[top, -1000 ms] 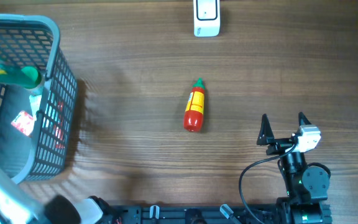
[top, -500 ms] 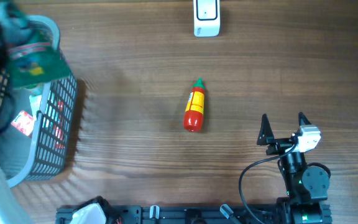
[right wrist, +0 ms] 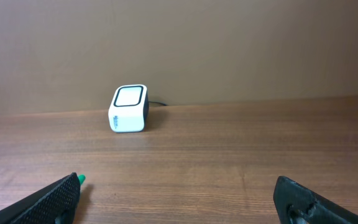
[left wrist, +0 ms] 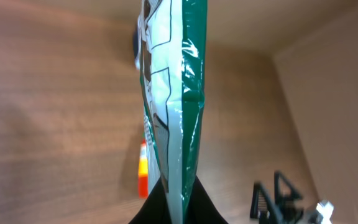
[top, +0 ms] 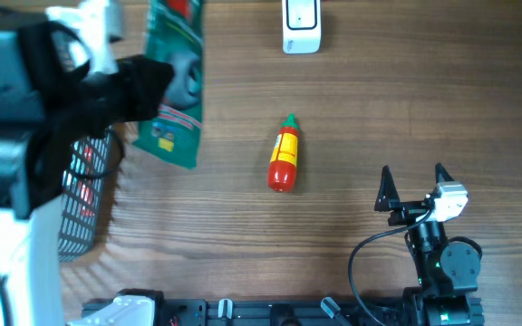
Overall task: Scan the item barcode
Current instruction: 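Carry the green 3M glove pack right of the bottle and lower it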
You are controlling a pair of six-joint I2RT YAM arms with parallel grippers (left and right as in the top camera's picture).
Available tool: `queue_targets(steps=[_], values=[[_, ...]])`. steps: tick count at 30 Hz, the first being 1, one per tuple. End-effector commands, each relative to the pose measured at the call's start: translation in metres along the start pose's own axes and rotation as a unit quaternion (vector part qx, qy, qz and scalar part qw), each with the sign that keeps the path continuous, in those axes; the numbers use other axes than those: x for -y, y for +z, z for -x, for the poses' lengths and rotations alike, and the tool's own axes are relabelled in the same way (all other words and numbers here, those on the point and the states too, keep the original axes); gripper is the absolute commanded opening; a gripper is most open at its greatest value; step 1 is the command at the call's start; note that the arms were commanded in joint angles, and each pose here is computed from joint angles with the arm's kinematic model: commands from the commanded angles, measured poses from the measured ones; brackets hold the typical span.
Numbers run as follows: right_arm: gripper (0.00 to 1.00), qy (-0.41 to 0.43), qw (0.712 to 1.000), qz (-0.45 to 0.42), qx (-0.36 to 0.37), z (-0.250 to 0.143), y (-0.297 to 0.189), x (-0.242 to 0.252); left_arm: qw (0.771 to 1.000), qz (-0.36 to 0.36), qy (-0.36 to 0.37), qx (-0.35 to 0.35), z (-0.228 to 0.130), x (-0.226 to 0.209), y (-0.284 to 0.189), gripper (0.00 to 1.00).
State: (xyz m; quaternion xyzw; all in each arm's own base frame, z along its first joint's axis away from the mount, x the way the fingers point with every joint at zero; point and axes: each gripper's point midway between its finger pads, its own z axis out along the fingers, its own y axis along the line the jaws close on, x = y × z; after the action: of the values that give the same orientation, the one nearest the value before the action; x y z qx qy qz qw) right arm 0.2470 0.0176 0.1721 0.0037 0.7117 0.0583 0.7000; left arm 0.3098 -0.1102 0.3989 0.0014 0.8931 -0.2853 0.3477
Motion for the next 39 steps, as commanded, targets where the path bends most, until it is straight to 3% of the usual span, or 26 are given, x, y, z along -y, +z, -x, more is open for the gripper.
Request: queue_targets(steps=[1,13,18,27,39], values=[[1.00,-0.005,1.000,0.006,0.005,0.002,-0.001,-0.002,0.998,-0.016,0.029,-0.058,-0.013,0.009,0.035,0.04],[1.00,-0.005,1.000,0.006,0.005,0.002,-0.001,-0.002,0.974,-0.013,-0.084,-0.210,-0.092,0.033,0.132,0.04],[0.99,-0.005,1.000,0.006,0.005,0.002,-0.001,-0.002,0.970,-0.018,-0.115,-0.212,-0.123,0.041,0.176,0.04],[1.00,-0.005,1.000,0.006,0.005,0.002,-0.001,-0.002,0.975,0.038,-0.124,-0.183,-0.183,0.011,0.235,0.04],[1.00,-0.005,1.000,0.006,0.005,0.002,-0.001,-0.002,0.974,-0.031,-0.170,-0.145,-0.233,0.034,0.277,0.04]])
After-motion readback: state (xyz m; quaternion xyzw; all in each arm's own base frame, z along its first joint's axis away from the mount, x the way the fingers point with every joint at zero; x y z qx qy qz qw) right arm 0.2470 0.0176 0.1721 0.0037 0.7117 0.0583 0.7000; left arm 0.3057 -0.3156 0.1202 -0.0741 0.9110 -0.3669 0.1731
